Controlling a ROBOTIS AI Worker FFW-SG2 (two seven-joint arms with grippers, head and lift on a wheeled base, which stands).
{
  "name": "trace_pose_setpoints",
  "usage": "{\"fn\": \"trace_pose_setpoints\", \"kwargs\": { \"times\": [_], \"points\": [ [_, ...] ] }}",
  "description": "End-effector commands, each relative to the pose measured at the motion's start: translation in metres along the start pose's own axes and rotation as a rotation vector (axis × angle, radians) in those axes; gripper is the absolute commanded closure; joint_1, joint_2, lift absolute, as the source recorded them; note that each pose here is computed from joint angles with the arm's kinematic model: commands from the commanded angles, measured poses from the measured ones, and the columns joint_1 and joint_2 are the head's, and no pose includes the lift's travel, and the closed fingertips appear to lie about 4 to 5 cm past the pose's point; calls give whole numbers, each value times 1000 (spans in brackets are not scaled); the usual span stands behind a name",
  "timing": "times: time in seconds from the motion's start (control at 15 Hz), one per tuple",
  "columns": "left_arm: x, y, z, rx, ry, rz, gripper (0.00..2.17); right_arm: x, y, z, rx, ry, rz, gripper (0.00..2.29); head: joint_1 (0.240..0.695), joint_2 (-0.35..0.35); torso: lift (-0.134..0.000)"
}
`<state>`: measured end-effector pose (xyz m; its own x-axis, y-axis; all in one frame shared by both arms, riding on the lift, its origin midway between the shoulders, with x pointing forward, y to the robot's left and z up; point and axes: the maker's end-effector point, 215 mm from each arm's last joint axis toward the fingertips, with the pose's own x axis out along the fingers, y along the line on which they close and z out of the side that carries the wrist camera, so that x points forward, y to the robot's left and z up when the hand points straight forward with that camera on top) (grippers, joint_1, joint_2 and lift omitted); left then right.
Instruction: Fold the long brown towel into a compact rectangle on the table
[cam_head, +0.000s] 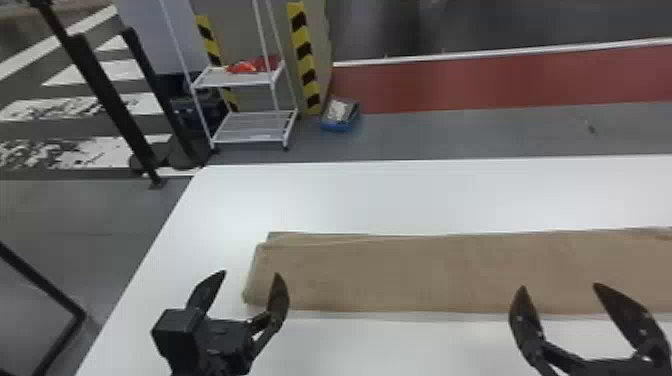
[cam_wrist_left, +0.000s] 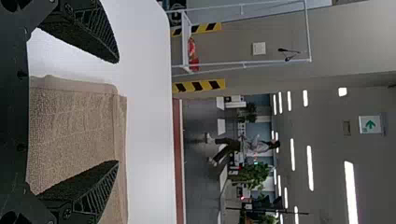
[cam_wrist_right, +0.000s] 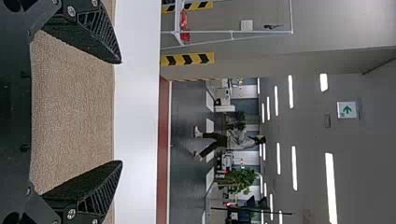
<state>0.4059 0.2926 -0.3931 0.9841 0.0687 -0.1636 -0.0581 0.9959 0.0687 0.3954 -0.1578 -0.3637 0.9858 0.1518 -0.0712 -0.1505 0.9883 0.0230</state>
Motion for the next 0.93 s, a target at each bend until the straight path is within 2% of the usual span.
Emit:
{"fn": "trace_pose_setpoints", "kwargs": {
  "times": [0.0, 0.33, 0.53, 0.87],
  "points": [
    [16, -3, -8, -15, 81, -25, 147, 0, -2, 0, 11, 0, -7, 124, 695, 196, -115],
    [58, -5, -25, -64, 277, -79, 147, 0, -3, 0, 14, 1, -9, 124, 695, 170, -115],
    [79, 15, -20, -45, 298, -41, 147, 2, -3, -1, 14, 4, -8, 124, 695, 174, -115],
    [86, 19, -54, -103, 431, -59, 147, 5, -3, -4, 14, 17, -8, 124, 695, 203, -115]
  ]
}}
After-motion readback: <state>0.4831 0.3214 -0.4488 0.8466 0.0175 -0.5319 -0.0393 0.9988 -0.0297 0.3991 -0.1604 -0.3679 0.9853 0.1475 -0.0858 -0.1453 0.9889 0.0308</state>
